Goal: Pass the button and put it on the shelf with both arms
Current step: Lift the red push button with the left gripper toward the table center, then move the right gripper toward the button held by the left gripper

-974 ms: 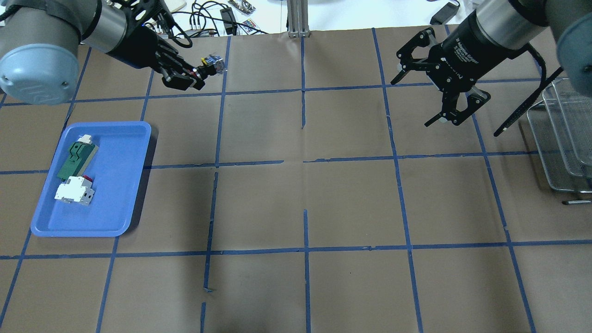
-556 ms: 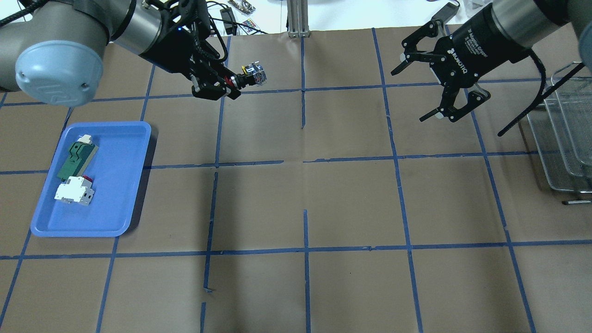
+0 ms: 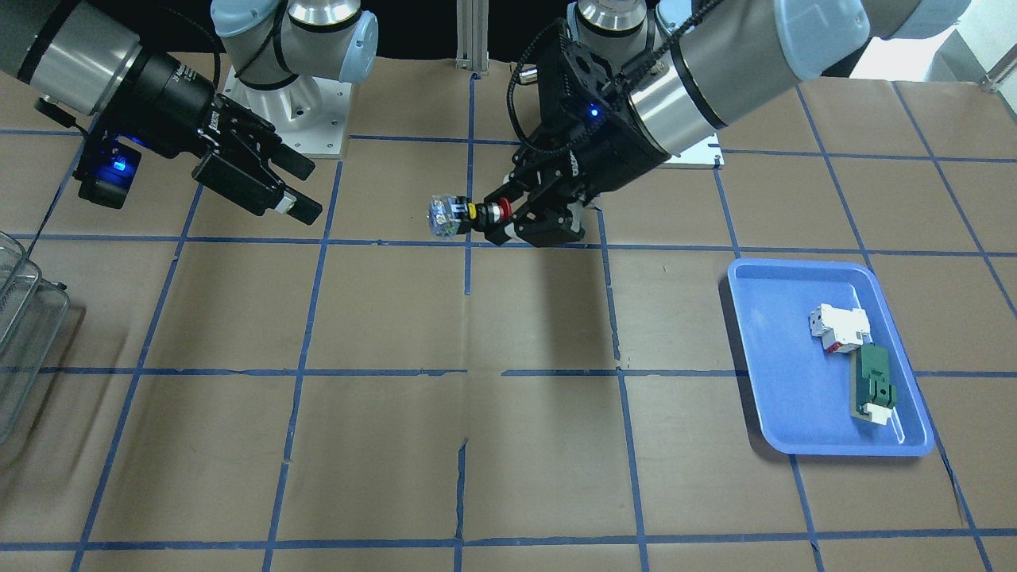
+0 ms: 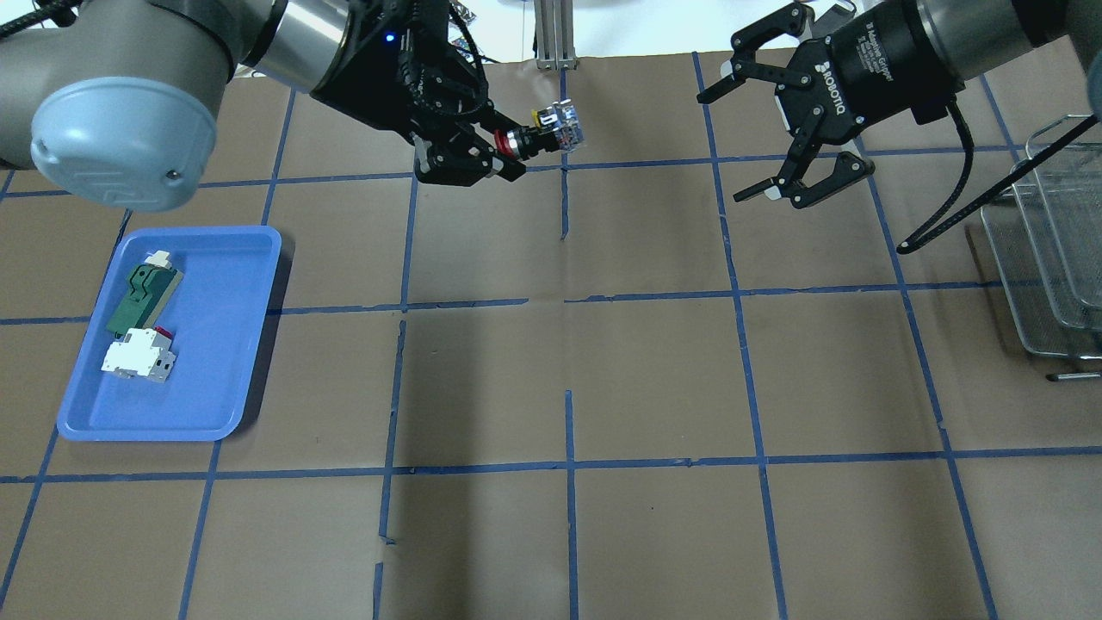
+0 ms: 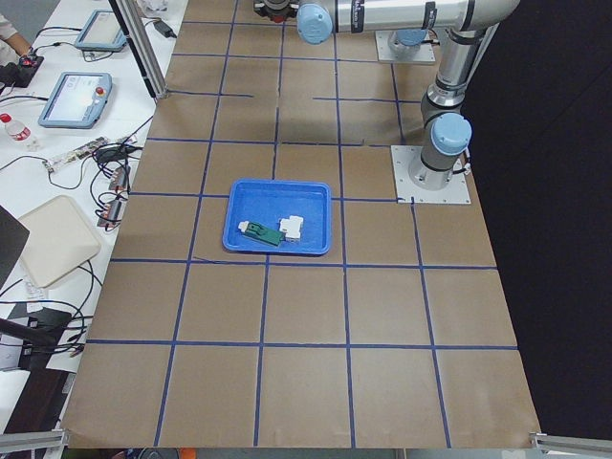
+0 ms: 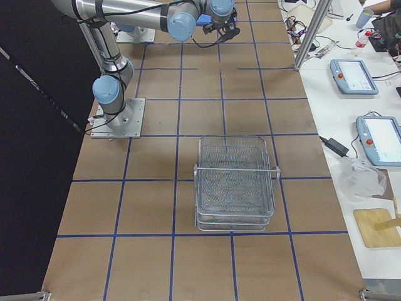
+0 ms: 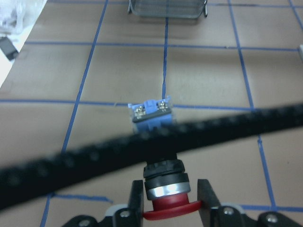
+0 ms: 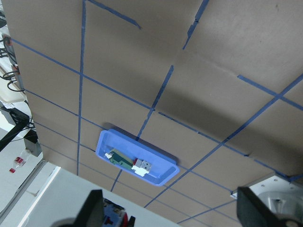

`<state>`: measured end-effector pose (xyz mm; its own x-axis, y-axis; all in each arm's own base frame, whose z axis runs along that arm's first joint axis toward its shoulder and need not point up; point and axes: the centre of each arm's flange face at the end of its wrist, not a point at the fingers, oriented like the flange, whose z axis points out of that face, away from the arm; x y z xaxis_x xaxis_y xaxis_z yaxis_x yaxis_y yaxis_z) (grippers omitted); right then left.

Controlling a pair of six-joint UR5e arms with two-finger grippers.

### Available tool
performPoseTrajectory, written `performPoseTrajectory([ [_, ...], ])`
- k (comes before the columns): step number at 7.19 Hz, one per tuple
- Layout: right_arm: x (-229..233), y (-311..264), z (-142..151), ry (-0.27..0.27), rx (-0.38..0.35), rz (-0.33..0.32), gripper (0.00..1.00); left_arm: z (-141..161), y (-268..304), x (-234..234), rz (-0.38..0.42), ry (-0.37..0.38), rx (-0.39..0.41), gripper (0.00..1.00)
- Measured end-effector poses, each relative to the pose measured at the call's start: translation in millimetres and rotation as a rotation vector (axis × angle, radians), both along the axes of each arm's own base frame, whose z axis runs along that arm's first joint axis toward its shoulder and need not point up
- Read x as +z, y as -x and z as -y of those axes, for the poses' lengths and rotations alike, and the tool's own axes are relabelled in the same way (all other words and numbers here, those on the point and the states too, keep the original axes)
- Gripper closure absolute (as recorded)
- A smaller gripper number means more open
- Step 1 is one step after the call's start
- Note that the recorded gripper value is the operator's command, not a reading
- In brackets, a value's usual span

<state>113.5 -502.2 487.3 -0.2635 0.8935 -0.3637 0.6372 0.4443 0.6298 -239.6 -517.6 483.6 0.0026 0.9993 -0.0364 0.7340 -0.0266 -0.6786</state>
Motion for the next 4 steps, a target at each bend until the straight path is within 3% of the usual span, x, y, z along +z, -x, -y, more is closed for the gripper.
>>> performPoseTrajectory([
  [4,9,-7,3,-0.098,-0.119,0.167,0.00,-19,28,15,-0.013,0.009,-0.021,1.00],
])
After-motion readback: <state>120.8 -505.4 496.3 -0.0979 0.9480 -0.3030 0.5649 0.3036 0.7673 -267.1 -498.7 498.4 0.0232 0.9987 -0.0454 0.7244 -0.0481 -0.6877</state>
